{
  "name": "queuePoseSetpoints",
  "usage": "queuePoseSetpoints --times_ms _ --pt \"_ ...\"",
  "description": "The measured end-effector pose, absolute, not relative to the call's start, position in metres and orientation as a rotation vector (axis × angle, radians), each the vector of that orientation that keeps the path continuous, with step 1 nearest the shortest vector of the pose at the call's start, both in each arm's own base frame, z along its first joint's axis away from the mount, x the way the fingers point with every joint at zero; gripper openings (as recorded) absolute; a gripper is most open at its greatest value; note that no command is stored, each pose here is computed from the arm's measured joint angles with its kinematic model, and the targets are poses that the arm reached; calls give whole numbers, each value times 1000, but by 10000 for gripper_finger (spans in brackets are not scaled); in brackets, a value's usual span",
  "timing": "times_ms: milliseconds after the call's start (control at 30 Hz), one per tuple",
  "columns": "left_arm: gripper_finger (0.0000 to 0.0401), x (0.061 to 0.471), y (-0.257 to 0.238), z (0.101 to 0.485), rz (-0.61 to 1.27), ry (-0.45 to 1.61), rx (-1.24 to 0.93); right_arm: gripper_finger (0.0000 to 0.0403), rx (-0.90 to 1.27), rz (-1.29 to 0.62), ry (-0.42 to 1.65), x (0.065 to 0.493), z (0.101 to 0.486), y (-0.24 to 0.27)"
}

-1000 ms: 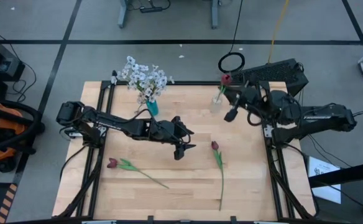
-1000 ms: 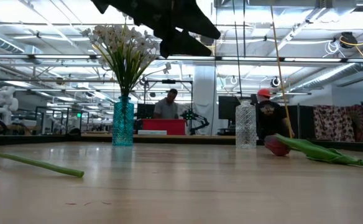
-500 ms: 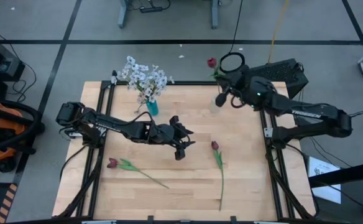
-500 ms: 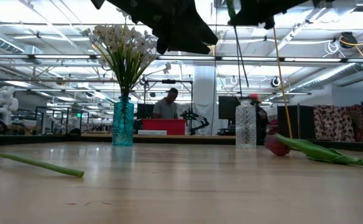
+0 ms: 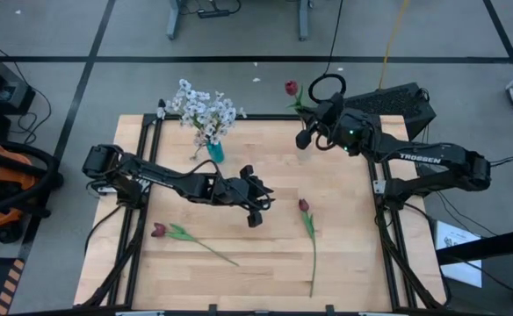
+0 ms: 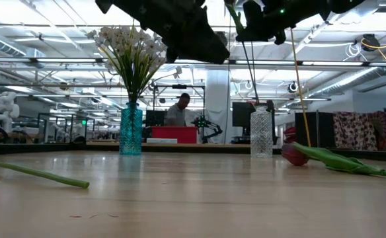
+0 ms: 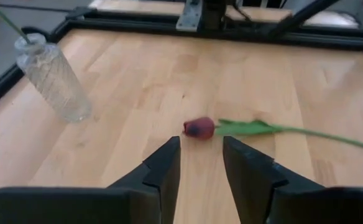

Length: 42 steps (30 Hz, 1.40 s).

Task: Sort flowers into vase by color
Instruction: Put the top red tulip into the transparent vase

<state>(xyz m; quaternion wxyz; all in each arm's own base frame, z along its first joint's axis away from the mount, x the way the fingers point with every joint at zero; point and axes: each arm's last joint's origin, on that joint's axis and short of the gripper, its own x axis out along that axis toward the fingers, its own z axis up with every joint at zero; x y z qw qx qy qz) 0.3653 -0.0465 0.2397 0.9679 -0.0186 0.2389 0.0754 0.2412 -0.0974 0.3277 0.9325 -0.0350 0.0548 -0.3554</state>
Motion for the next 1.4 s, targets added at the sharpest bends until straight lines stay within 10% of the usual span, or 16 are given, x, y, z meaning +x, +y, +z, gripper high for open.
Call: queuePoseSetpoints --times_ms 1400 --pt "125 370 -50 234 147 473 -46 9 62 -919 177 256 297 -115"
